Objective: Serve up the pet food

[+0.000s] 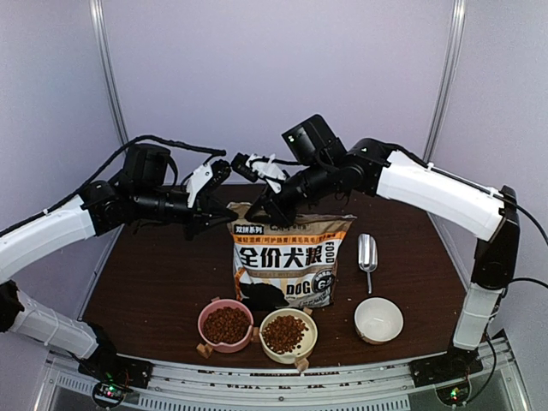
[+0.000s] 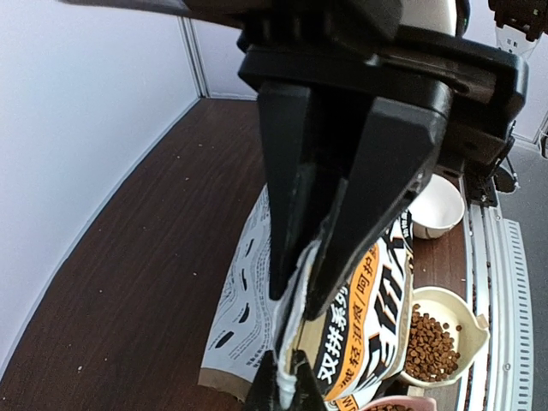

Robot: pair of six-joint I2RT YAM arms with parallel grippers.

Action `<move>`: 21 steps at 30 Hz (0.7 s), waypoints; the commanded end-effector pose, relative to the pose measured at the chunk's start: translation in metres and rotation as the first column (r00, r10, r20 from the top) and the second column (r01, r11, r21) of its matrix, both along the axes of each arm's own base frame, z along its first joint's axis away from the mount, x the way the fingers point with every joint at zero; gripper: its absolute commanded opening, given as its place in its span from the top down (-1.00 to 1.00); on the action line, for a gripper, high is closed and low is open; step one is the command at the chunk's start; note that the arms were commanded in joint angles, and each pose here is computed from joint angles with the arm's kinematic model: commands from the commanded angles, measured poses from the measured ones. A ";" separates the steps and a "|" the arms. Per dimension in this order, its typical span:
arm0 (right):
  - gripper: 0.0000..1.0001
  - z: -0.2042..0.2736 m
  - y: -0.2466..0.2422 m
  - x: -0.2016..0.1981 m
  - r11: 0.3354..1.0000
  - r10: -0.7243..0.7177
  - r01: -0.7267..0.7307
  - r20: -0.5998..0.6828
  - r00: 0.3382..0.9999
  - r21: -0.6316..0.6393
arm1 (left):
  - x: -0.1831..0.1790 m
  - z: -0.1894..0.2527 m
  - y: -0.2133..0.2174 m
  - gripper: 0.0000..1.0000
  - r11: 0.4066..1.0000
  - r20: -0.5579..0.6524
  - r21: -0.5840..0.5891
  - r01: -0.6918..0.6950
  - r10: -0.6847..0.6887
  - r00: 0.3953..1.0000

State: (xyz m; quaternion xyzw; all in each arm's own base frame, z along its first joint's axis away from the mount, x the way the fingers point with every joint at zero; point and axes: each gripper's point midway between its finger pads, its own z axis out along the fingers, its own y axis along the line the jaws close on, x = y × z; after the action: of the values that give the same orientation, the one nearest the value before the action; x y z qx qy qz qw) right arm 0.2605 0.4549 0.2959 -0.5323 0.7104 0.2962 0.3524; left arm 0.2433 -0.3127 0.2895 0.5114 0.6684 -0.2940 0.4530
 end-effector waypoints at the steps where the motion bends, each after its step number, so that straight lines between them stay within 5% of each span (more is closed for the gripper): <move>1: 0.75 0.002 -0.031 0.004 0.994 -0.078 0.082 0.057 0.995 -0.074 | -0.004 0.014 0.002 1.00 0.999 0.032 -0.040 0.008 -0.006 0.999; 4: 0.73 0.002 -0.036 0.004 0.992 -0.088 0.094 0.067 0.994 -0.081 | -0.004 0.014 0.002 1.00 0.999 0.034 -0.040 0.006 -0.004 0.999; 7: 1.00 0.002 -0.039 0.004 0.991 -0.097 0.103 0.073 0.993 -0.086 | -0.004 0.014 0.003 1.00 0.999 0.035 -0.040 0.004 -0.003 0.999; 21: 0.84 -0.004 -0.071 0.012 0.966 -0.164 0.194 0.178 0.970 -0.169 | -0.004 0.015 0.005 1.00 0.999 0.045 -0.035 -0.005 0.007 0.999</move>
State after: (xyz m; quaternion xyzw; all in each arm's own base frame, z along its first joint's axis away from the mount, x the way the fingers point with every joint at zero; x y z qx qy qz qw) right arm 0.2603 0.4199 0.2930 -0.5361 0.7242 0.2215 0.3730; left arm 0.2427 -0.3113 0.2911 0.5104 0.6668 -0.2919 0.4580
